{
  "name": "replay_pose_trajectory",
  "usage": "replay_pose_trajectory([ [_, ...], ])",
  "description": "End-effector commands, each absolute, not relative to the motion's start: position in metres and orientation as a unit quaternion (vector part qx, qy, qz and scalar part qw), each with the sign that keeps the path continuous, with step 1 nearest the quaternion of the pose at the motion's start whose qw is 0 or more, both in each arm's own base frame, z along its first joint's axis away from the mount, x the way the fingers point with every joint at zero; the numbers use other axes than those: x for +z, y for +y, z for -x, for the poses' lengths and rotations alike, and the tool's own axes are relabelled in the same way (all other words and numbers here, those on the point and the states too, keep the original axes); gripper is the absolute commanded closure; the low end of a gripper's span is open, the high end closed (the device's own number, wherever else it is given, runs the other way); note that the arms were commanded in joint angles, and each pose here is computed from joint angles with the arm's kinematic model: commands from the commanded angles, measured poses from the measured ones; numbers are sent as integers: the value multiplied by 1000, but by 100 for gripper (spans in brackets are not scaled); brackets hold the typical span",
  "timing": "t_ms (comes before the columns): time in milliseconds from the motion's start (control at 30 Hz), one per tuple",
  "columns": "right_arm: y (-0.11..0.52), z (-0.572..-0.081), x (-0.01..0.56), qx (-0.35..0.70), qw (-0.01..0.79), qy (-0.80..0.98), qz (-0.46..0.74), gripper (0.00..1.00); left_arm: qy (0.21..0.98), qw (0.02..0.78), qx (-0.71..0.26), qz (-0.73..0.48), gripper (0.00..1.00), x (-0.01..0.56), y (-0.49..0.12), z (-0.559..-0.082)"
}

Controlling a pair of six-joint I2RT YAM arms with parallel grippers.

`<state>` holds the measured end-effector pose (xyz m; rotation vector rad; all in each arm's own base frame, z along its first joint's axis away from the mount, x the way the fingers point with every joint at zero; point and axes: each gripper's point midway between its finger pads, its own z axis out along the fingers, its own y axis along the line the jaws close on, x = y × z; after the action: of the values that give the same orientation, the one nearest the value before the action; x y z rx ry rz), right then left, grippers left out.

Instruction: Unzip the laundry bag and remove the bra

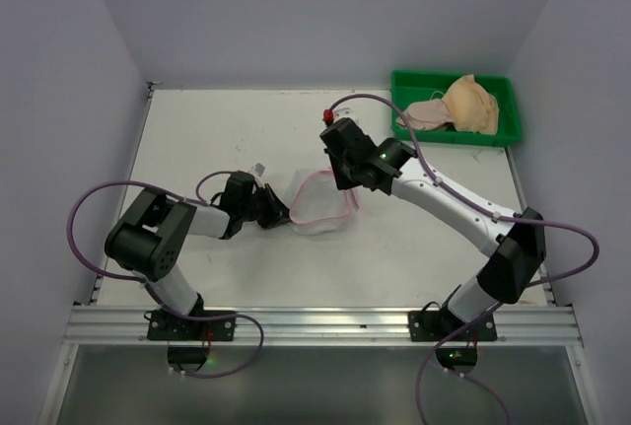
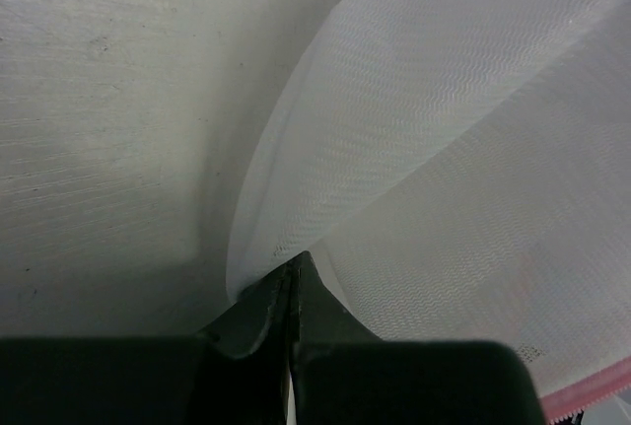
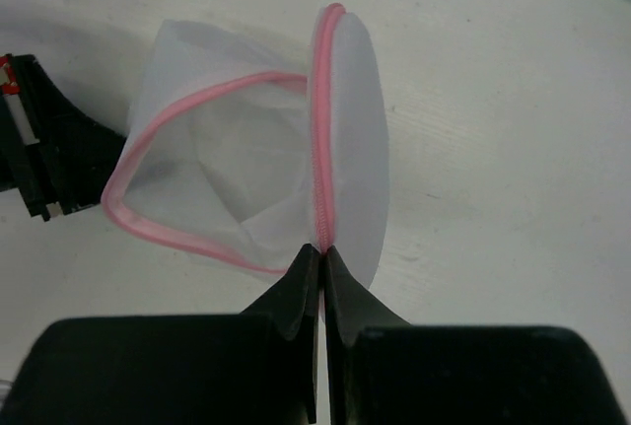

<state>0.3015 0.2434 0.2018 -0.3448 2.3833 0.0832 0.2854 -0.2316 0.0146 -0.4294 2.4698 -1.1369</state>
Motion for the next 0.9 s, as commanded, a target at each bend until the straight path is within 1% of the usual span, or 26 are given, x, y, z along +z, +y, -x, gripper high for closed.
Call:
replay_pose_trajectory([
  [0,281,-295,215,85,361,917,150,100,873,210,-413,152,100,20,-235,-291],
  [33,298,-290,209,107,351,916,165,100,873,210,-414,152,100,21,-236,-291],
  [233,357,-274,193,176,321,908,205,99,872,211,-416,150,100,23,-236,-290],
  [433,390,-267,160,218,281,909,217,99,872,212,-416,150,100,23,-234,-287],
  [567,395,-265,137,220,261,914,218,99,871,213,-416,150,100,24,-234,-287],
  [800,386,-254,99,199,223,926,231,99,873,211,-412,152,100,22,-232,-285],
  [867,383,-254,91,191,219,928,232,96,874,213,-411,152,100,23,-231,-286],
])
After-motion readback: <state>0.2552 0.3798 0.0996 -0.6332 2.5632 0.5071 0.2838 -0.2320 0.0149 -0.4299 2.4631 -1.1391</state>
